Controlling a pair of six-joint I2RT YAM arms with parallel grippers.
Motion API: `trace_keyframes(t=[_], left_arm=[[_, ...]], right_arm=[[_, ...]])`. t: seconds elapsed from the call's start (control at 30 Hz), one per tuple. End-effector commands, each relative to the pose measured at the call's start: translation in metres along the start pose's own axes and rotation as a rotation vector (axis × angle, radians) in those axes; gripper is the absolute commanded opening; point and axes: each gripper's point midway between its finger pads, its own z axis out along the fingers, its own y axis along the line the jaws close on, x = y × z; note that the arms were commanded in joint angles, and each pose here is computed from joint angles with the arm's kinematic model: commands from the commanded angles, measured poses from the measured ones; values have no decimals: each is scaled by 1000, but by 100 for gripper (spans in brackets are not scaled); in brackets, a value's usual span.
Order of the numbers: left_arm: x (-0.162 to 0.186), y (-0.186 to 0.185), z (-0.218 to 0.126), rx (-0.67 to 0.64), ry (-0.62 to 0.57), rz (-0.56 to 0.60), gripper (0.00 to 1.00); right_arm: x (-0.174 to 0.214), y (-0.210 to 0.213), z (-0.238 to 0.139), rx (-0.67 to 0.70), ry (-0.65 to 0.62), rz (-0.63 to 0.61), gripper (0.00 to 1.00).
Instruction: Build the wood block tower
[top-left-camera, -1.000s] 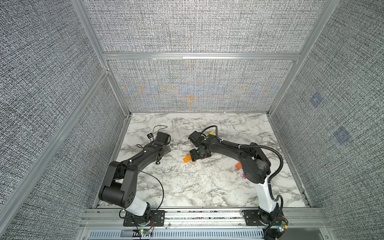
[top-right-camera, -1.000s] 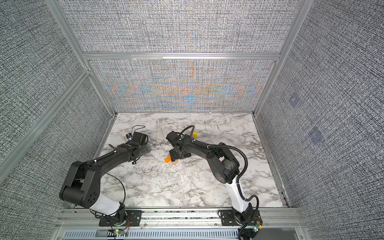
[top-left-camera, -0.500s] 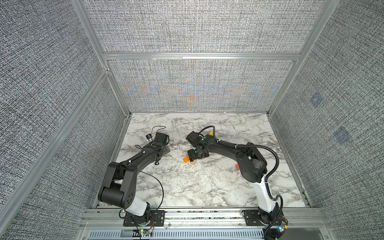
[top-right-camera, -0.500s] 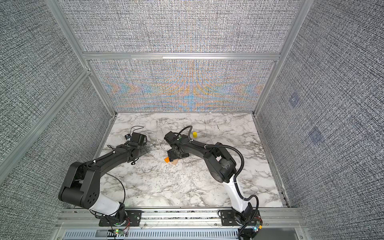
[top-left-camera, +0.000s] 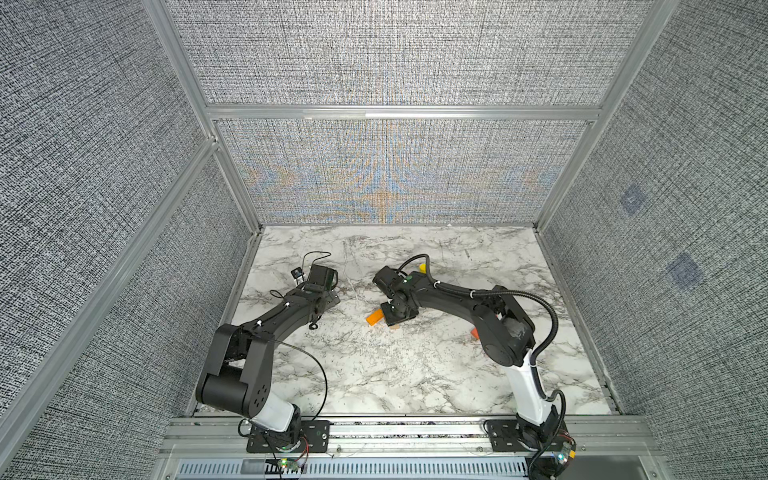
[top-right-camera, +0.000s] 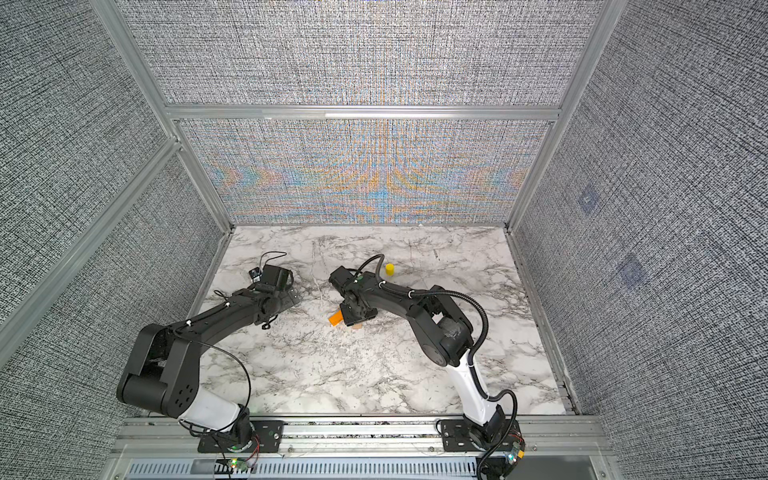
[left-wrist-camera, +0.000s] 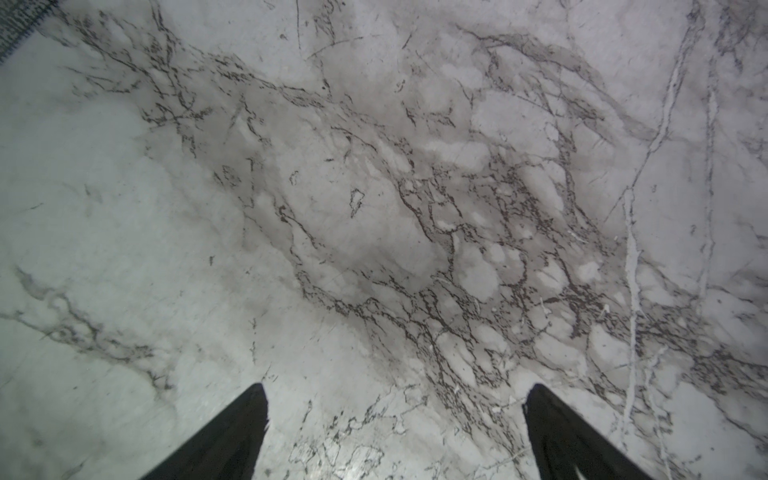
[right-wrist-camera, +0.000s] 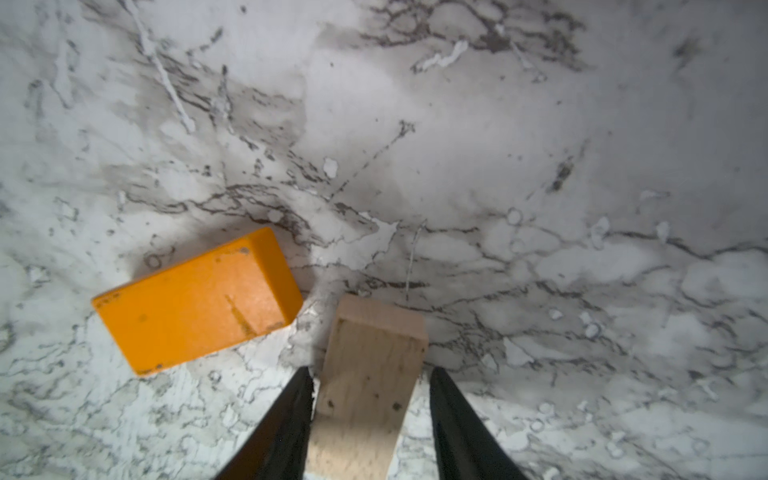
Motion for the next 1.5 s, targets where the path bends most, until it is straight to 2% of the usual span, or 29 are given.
trace_keyframes(t=[0.0, 0.2, 0.43, 0.7, 1.03, 1.23, 1.47], left_arm=[[0, -2, 0, 12, 1, -4, 99], [0, -3, 2, 13, 5, 0, 99], [2, -10, 2, 50, 12, 44, 99], [5, -15, 5, 67, 31, 59, 99], [4, -20, -4, 115, 23, 96, 99], [8, -47, -17, 227, 54, 161, 99], [-3, -96, -46, 268, 58, 278, 99]], right_arm=[[6, -6, -4, 26, 13, -11, 44], [11, -17, -5, 48, 25, 6, 34], [17, -41, -6, 55, 37, 128, 24], [25, -53, -6, 73, 58, 182, 24], [21, -55, -20, 67, 13, 175, 57], [19, -68, -54, 60, -40, 176, 65], [26, -125, -90, 61, -107, 294, 70]])
